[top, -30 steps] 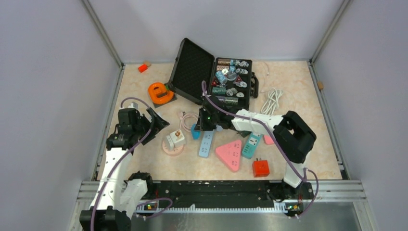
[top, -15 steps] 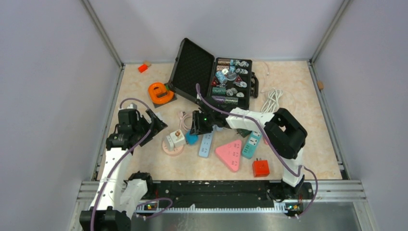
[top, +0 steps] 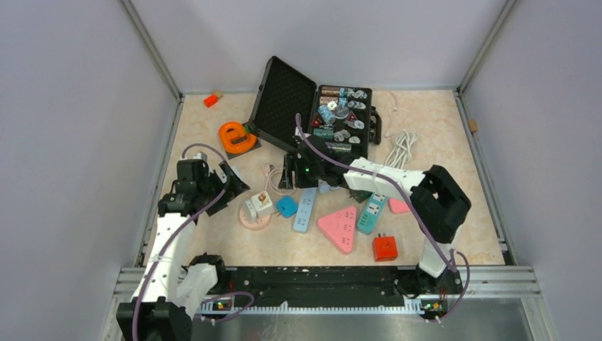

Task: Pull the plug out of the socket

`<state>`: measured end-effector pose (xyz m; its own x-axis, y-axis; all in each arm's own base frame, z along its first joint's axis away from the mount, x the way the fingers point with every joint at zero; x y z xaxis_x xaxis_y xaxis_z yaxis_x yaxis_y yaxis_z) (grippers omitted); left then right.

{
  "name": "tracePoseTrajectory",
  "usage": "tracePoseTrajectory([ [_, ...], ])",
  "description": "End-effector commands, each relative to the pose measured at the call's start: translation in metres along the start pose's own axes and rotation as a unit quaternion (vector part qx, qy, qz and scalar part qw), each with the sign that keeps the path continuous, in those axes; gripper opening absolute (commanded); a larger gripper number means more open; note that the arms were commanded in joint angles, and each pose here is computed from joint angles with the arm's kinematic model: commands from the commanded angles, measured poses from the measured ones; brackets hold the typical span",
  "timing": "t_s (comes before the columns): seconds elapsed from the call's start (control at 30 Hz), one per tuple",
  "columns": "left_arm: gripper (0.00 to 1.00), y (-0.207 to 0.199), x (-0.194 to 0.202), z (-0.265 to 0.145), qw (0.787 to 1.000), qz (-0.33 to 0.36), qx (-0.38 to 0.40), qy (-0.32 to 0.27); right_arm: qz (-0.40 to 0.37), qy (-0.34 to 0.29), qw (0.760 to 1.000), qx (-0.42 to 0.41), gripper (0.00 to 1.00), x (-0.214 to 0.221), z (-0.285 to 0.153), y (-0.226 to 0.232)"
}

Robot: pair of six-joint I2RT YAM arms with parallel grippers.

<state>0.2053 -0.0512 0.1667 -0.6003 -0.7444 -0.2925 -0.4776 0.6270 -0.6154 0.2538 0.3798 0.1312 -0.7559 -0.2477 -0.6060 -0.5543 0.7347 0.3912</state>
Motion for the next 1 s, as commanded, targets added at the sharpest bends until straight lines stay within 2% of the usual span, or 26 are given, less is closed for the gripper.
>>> tracePoseTrajectory([
  [0.0, 0.97, -0.004, -0.004, 0.0, 1.0, 0.005, -0.002, -0.012, -0.014, -0.082, 0.995, -0.05, 0.63, -0.029, -0.03, 0.02],
  [0.23, 0.92, -0.002, 0.024, 0.008, 0.999, 0.037, -0.038, 0.0, -0.022, -0.078, 0.988, -0.129, 0.62, -0.021, -0.023, 0.044],
  [0.4, 0.79, 0.007, 0.032, 0.013, 0.998, 0.024, -0.059, 0.009, -0.027, -0.065, 0.985, -0.158, 0.62, -0.017, -0.012, 0.055],
  [0.5, 0.77, 0.008, 0.032, 0.011, 0.998, 0.017, -0.059, 0.003, -0.029, -0.053, 0.984, -0.168, 0.59, -0.013, -0.004, 0.06],
  [0.6, 0.75, 0.008, 0.031, 0.009, 0.998, 0.012, -0.055, -0.007, -0.028, -0.039, 0.985, -0.165, 0.5, -0.009, 0.005, 0.061],
  [0.7, 0.67, 0.011, 0.031, 0.009, 0.998, 0.01, -0.059, -0.012, -0.025, -0.025, 0.988, -0.153, 0.38, -0.004, 0.014, 0.057],
  [0.97, 0.52, 0.019, 0.035, 0.019, 0.997, 0.009, -0.081, 0.003, -0.025, -0.018, 0.989, -0.143, 0.33, 0.004, 0.022, 0.051],
])
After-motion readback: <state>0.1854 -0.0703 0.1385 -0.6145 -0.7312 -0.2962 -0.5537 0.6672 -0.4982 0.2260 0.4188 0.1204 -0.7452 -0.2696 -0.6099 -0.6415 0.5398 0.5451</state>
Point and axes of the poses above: each gripper's point midway between its finger pads, its own z axis out along the fingers, its own y axis along the line the jaws close on, x = y × z, the point moved 4 cm from there along -z, back along the fingers, and after that the axes turned 14 degrees about -z, right-handed, at the moved point
